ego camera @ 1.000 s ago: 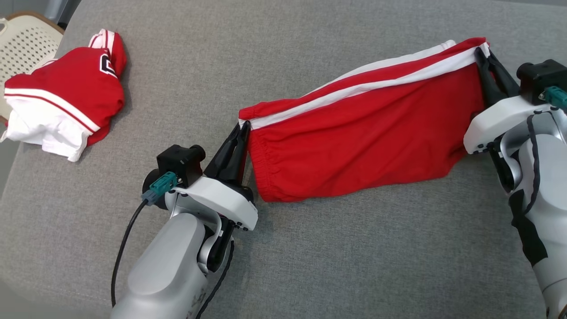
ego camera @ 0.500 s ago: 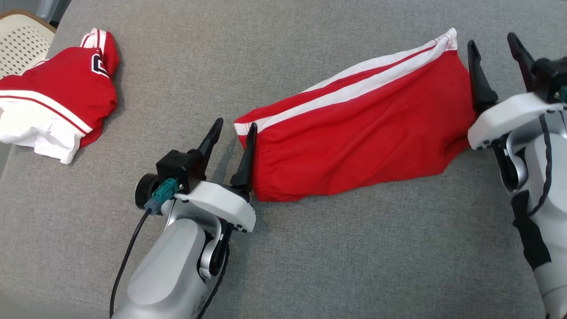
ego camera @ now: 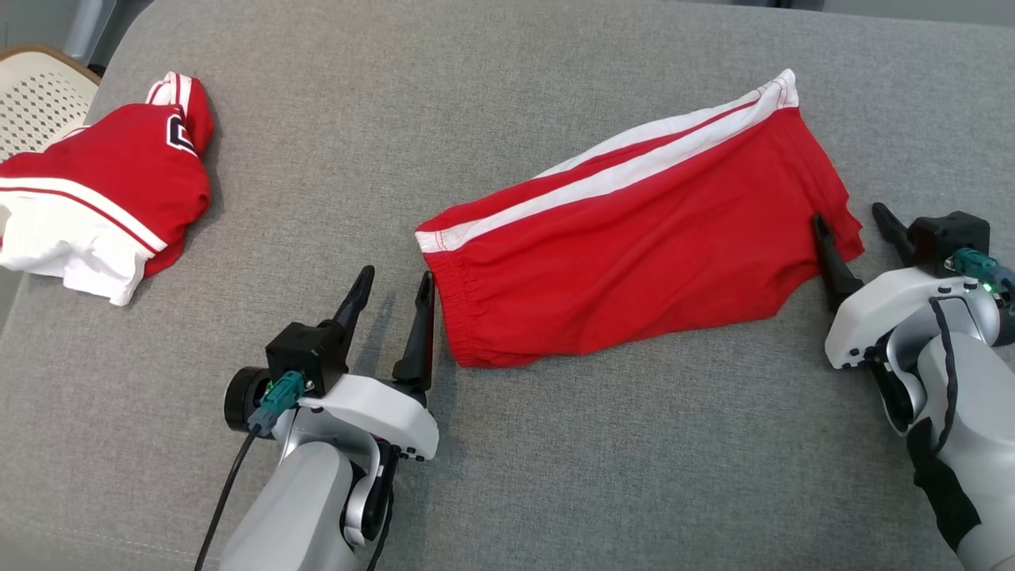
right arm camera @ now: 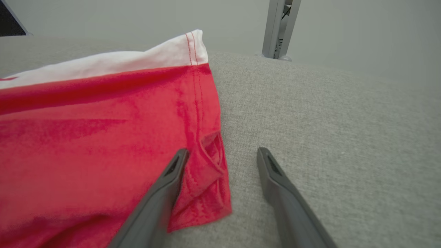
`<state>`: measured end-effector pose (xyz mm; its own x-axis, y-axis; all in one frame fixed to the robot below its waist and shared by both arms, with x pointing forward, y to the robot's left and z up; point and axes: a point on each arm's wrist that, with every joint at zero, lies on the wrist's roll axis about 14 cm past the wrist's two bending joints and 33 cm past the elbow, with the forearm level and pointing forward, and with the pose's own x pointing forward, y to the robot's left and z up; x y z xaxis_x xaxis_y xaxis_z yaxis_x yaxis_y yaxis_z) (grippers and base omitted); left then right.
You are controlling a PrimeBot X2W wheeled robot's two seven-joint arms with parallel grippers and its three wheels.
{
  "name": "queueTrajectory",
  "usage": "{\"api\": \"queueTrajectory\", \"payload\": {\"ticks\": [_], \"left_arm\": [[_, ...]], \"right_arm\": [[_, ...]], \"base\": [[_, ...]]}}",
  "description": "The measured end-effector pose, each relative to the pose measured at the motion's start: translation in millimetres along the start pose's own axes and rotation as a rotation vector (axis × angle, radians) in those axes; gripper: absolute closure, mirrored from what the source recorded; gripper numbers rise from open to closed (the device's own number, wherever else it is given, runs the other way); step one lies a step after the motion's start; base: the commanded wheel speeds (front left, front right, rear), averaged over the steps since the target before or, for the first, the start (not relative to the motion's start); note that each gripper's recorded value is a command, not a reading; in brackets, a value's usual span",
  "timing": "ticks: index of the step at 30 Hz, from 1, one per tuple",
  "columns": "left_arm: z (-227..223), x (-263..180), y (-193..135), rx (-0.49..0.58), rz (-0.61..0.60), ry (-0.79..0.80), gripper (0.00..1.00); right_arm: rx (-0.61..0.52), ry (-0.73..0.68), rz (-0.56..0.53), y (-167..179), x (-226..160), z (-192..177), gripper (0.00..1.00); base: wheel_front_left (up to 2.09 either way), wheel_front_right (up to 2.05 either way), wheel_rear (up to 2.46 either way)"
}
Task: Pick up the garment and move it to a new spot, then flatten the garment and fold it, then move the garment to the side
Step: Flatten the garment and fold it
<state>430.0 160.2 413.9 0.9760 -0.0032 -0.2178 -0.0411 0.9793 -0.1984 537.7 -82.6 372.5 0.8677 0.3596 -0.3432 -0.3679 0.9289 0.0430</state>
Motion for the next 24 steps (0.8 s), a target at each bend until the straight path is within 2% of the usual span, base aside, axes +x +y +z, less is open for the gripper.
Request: {"api": "queueTrajectory", "payload": {"ticks": [2, 4, 5, 8, 10, 18, 21, 24], "left_arm": [[0, -2, 0, 0.000, -0.001, 0.000, 0.00], [0, -3, 0, -0.001, 0.000, -0.001, 0.00], [-1, -4, 0, -0.002, 0.002, 0.002, 0.00], [-3, -6, 1, -0.007, 0.007, 0.009, 0.00], [-4, -7, 4, -0.007, 0.014, 0.011, 0.00], [-3, -17, 8, 0.001, 0.026, 0.009, 0.00], [-1, -21, 6, 0.004, 0.020, 0.001, 0.00], [-2, -26, 5, -0.002, 0.018, 0.003, 0.00]], "right_arm": [[0.004, 0.013, 0.008, 3, 1, -1, 0.01], [0.008, 0.026, 0.017, 8, 3, -2, 0.16], [0.006, 0.039, 0.023, 10, 3, -5, 0.44], [0.013, 0.065, 0.040, 19, 6, -6, 0.65], [0.028, 0.073, 0.041, 21, 7, -6, 1.00], [0.086, 0.037, 0.009, 17, -3, 4, 1.00], [0.203, -0.002, -0.046, 8, -14, 10, 1.00], [0.275, -0.071, -0.075, 1, -26, 24, 1.00]], "base": [[0.00, 0.00, 0.00], [0.00, 0.00, 0.00], [0.00, 0.00, 0.00], [0.00, 0.00, 0.00], [0.00, 0.00, 0.00], [0.00, 0.00, 0.00], [0.00, 0.00, 0.00], [0.00, 0.00, 0.00]]}}
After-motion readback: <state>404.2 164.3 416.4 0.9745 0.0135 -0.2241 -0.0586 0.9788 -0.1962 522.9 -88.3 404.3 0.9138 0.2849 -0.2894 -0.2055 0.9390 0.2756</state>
